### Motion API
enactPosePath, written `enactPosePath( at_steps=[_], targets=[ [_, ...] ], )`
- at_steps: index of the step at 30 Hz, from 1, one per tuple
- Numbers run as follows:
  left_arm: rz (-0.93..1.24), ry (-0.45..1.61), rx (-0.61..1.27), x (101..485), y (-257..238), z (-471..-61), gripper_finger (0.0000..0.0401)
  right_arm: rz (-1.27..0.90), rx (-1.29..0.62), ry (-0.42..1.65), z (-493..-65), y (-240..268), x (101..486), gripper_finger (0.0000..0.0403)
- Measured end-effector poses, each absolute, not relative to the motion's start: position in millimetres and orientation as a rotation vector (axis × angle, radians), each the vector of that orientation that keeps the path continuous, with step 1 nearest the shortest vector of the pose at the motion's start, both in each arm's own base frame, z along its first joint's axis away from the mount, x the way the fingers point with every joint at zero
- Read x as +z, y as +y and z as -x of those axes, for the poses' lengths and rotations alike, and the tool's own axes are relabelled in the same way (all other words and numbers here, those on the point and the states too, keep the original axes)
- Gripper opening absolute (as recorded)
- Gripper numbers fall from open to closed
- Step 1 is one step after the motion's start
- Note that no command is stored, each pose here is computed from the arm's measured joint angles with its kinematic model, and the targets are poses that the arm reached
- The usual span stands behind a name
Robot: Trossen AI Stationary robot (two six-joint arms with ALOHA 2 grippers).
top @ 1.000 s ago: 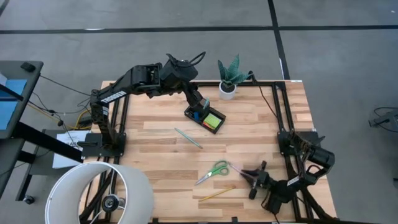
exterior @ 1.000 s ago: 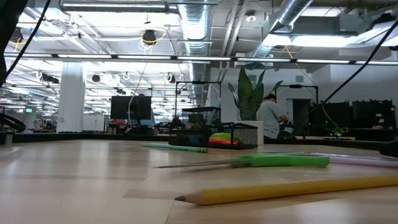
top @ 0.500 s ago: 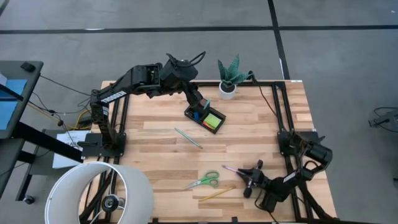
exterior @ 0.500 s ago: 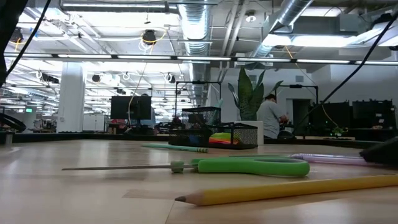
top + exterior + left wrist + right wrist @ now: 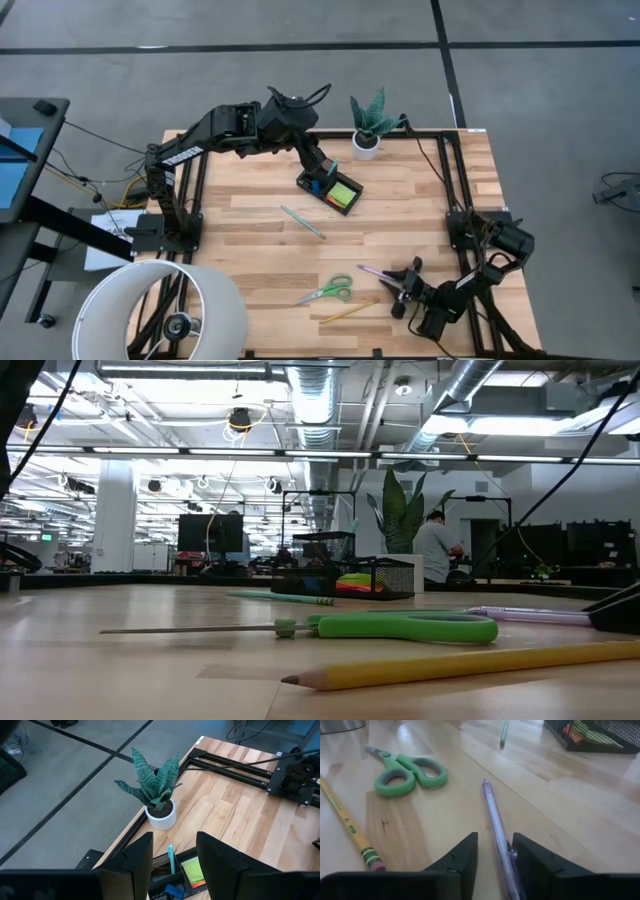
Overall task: Pick and place office supplies into organizer
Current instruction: Put the purple ballpen into the black desk organizer
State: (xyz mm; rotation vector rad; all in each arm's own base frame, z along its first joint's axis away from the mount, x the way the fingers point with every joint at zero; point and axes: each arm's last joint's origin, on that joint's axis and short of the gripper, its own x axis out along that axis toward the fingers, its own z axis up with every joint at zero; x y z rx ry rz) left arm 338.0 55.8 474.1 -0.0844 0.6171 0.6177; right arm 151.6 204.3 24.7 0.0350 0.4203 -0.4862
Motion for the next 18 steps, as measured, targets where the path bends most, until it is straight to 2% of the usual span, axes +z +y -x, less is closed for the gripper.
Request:
enactPosePath(
  at_steps=[9, 18],
  targets=[
    [0.086, 0.618, 0.613, 474, 56, -338, 0.0144, -0.058, -0.483, 0.396, -150, 199, 22, 0.0028],
    [0.092, 0.62, 0.597, 474, 55, -338, 0.0144, -0.115, -0.533, 0.394, -159, 193, 27, 0.0026]
  ],
)
